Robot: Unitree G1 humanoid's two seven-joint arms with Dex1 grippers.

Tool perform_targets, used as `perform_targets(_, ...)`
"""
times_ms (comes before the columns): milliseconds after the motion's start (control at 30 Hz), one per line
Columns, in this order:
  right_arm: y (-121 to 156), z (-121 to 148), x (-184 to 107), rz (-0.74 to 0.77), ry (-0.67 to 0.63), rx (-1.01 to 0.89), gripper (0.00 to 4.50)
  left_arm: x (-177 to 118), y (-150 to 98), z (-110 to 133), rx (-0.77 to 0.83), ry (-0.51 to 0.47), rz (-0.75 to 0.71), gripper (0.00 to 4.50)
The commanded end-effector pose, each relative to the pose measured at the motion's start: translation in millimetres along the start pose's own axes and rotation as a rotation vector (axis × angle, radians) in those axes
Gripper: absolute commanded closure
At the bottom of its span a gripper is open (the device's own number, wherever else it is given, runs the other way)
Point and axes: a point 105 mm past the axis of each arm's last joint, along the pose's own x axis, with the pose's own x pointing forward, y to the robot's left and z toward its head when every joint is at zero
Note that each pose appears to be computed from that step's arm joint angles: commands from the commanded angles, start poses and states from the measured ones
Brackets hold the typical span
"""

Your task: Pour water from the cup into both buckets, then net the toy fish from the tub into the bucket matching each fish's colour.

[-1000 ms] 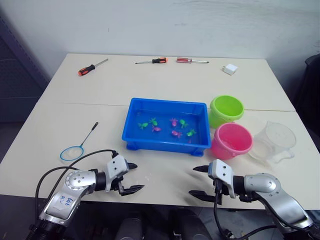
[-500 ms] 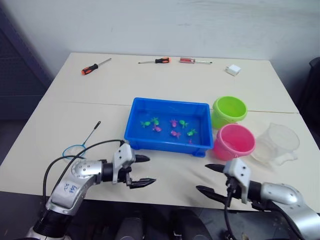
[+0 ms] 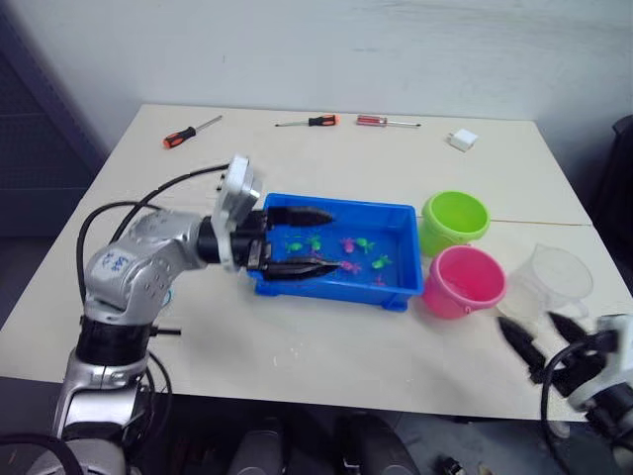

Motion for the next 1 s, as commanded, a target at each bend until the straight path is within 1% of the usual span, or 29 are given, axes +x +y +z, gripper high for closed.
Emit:
perform_targets(33,-28,3,-1,-0.147,-0.009,-0.023,0.0,15,5,15,0.018,-0.037,0.01,0.08)
perform_targets(133,-44,0,6,-0.225,-0.006,-0.035,0.0,22,8,12,0.057,-0.01,0.011,0.08)
perform_targets(233,-50,-1,9,-0.257,-0.004,-0.04,0.0,25,12,10,0.063,0.004,0.023,0.08)
perform_targets(333,-58,-5,16,-0.293,0.009,-0.063,0.0,28,11,9,0.076,0.012,0.02,0.08)
perform_targets(533,-72,-12,32,-0.36,0.016,-0.067,0.0,28,8,6,0.098,0.022,0.029,0.08)
perform_targets(667,-82,-15,42,-0.416,0.028,-0.122,0.0,26,6,6,0.109,0.007,0.035,0.08)
perform_targets(800,-87,-17,46,-0.451,0.023,-0.1,0.0,26,5,10,0.12,0.0,0.041,0.08)
perform_targets(900,-95,-18,45,-0.509,0.007,-0.06,0.0,24,7,12,0.127,-0.003,0.054,0.08)
perform_targets(1000,-98,-18,51,-0.529,-0.015,-0.049,0.0,24,6,11,0.134,0.008,0.054,0.08)
